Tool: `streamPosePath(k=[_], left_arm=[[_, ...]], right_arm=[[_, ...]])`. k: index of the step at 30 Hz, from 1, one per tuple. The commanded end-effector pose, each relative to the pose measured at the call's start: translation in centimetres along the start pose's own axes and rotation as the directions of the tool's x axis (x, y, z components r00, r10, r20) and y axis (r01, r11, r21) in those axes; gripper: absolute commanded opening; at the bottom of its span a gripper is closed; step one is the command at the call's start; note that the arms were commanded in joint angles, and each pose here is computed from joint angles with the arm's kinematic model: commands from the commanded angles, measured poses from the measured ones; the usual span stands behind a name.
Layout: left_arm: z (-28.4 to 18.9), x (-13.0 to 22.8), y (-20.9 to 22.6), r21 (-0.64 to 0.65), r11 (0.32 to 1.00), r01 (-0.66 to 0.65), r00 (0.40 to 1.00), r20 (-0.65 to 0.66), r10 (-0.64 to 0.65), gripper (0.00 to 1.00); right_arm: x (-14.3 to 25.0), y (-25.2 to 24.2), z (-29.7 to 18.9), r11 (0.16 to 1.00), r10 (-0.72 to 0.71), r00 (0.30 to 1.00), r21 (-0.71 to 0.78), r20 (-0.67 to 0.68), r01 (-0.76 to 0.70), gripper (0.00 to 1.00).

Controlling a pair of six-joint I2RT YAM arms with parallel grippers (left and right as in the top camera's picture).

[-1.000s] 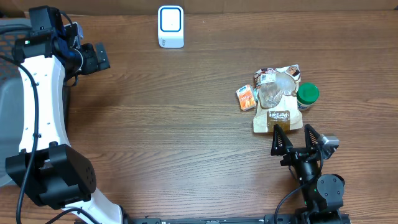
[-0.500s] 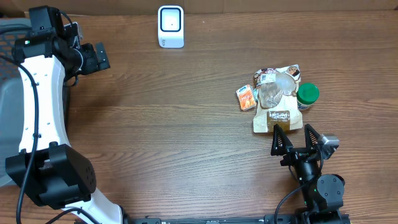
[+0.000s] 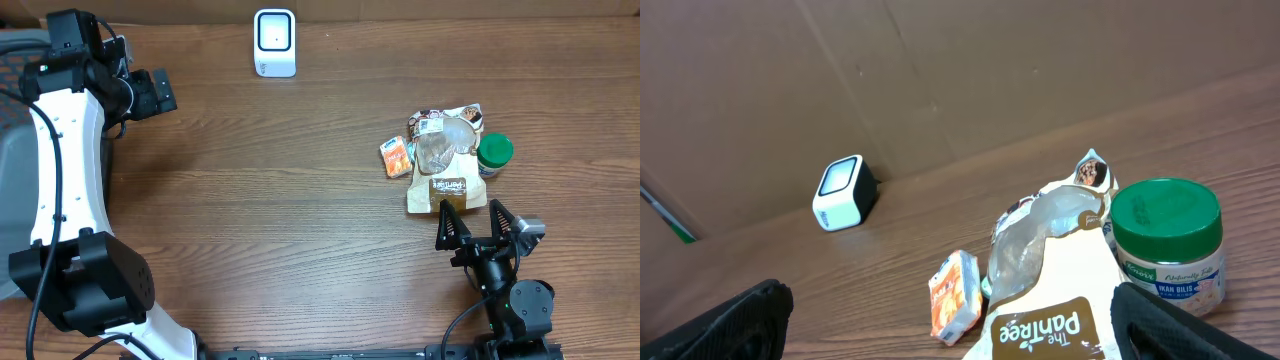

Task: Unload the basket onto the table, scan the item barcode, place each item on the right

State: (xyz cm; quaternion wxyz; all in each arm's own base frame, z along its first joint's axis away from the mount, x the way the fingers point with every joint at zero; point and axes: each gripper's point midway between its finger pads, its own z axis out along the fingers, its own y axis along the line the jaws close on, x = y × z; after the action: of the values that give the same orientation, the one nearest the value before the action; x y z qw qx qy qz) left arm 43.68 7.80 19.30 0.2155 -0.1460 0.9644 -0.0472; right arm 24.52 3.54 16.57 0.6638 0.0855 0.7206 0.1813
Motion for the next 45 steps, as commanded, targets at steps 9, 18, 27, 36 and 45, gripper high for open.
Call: streamPosePath(k=[9, 18, 27, 36, 45], left_arm=[[-10.9, 0.5, -8.2, 0.098, 0.980, -0.172, 0.960, 0.241, 0.145, 0.99], [-16.7, 4.9, -12.8, 0.096, 0.924, -0.369, 0.852, 0.433, 0.295, 1.00], [-16.1, 7.7, -11.5, 0.086, 0.908, -0.410, 0.645, 0.731, 0.222, 1.00], [-14.7, 13.0, -7.5, 0.049, 0.921, -0.388, 0.433, 0.891, 0.135, 0.99], [-10.5, 17.5, -4.5, 0.027, 0.936, -0.351, 0.380, 0.918, 0.116, 1.00]], right_arm=[[0.1, 0.0, 0.0, 1.000, -0.005, 1.000, -0.008, 0.006, 0.005, 1.00], [0.1, 0.0, 0.0, 1.000, -0.005, 1.000, -0.008, 0.006, 0.005, 1.00], [0.1, 0.0, 0.0, 1.000, -0.005, 1.000, -0.008, 0.006, 0.005, 1.00], [0.1, 0.0, 0.0, 1.000, -0.004, 1.000, -0.008, 0.006, 0.004, 1.00], [0.1, 0.0, 0.0, 1.000, -0.004, 1.000, -0.008, 0.006, 0.004, 1.00]])
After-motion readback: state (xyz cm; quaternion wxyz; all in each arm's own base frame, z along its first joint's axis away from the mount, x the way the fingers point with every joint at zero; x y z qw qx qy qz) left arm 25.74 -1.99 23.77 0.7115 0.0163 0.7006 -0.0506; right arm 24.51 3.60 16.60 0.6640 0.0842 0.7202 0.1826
